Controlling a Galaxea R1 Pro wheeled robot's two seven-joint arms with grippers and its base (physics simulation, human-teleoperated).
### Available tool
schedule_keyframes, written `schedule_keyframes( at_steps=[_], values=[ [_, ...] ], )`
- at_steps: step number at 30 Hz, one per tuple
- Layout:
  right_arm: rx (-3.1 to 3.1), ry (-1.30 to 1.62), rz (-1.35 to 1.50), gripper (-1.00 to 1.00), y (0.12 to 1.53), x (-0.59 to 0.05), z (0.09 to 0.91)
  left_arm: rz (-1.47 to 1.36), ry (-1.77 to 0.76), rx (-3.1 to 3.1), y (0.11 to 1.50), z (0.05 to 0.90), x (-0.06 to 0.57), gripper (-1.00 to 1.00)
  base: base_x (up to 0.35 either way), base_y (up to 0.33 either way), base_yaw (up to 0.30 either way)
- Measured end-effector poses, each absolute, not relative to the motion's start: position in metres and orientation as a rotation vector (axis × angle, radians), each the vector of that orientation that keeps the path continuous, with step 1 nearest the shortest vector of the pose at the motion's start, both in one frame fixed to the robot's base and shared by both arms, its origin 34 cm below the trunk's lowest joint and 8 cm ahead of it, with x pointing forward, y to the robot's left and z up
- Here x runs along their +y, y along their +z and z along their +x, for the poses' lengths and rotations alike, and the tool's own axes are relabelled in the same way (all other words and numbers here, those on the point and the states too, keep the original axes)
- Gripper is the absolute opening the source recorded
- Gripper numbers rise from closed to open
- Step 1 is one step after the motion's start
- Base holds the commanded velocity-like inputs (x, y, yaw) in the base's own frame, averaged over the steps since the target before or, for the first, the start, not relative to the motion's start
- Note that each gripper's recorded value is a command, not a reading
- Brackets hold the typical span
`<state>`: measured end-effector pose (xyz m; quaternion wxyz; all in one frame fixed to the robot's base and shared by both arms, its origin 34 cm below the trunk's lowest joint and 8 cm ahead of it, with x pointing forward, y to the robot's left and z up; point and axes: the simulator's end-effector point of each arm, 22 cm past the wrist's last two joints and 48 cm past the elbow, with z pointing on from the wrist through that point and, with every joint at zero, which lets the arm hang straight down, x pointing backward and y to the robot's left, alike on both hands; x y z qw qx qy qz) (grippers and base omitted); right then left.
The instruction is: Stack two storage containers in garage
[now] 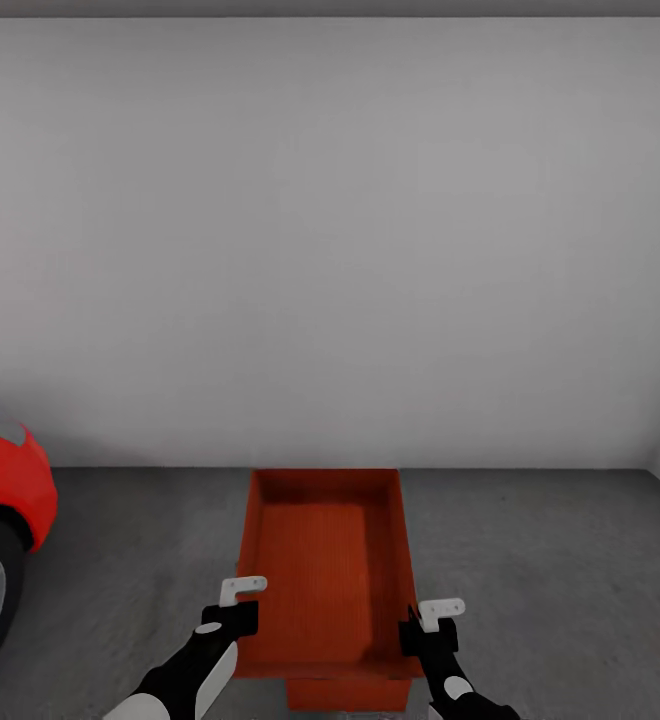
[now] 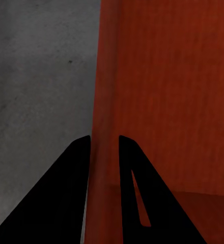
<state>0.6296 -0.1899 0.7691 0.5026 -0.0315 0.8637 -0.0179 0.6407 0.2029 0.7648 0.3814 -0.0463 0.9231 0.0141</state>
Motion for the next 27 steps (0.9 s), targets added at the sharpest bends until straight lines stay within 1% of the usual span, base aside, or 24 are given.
schedule_keyframes(
  at_steps=[27],
  values=[
    [2.129, -0.042, -0.077, -1.0, 0.748, -0.19, 0.621, -0.118, 0.039, 2.398, 0.743, 0.632, 0.203, -1.0, 0.0, 0.0, 0.0]
  ],
)
